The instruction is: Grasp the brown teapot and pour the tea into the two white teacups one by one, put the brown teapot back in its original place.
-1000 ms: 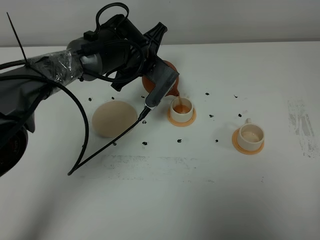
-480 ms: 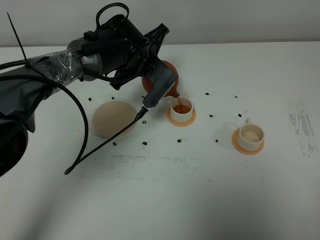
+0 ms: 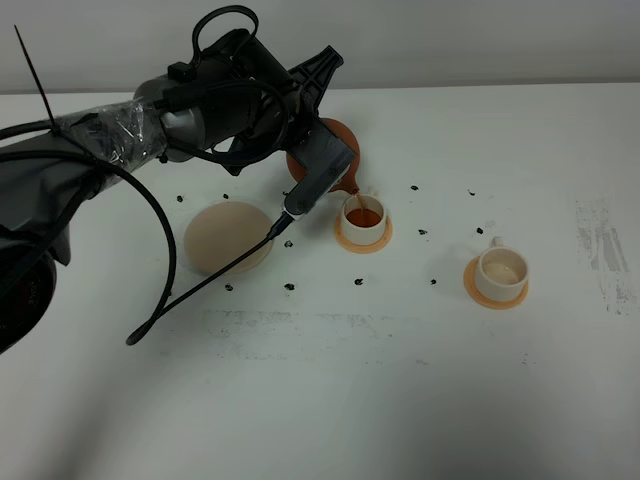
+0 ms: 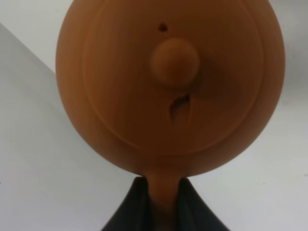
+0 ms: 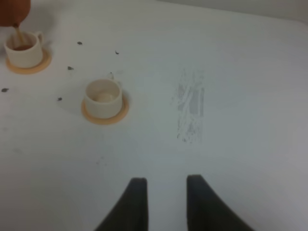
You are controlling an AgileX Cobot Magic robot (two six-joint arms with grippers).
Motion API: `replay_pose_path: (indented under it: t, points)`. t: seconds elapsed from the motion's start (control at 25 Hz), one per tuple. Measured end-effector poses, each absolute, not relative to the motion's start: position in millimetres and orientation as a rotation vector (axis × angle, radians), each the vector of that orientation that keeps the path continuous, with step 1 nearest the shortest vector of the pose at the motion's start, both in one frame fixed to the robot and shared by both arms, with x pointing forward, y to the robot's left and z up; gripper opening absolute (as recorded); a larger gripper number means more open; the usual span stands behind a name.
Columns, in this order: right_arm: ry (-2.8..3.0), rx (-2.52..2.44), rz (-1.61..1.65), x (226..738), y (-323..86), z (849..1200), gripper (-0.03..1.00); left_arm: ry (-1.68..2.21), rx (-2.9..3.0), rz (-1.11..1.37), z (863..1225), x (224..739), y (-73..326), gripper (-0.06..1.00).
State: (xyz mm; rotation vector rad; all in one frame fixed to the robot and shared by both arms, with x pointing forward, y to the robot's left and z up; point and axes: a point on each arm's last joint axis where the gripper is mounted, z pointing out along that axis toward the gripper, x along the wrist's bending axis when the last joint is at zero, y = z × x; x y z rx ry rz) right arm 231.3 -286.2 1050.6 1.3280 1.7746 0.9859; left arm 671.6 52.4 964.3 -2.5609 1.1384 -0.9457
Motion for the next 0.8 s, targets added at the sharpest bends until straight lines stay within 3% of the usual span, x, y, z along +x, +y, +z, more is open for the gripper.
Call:
replay_pose_path:
  t: [0.8]
  points:
    - [1.775, 1.328, 0.986, 231.3, -286.2, 1050.6, 0.22, 1.199, -2.526, -0.959, 962.7, 670.2, 46.6, 0.13]
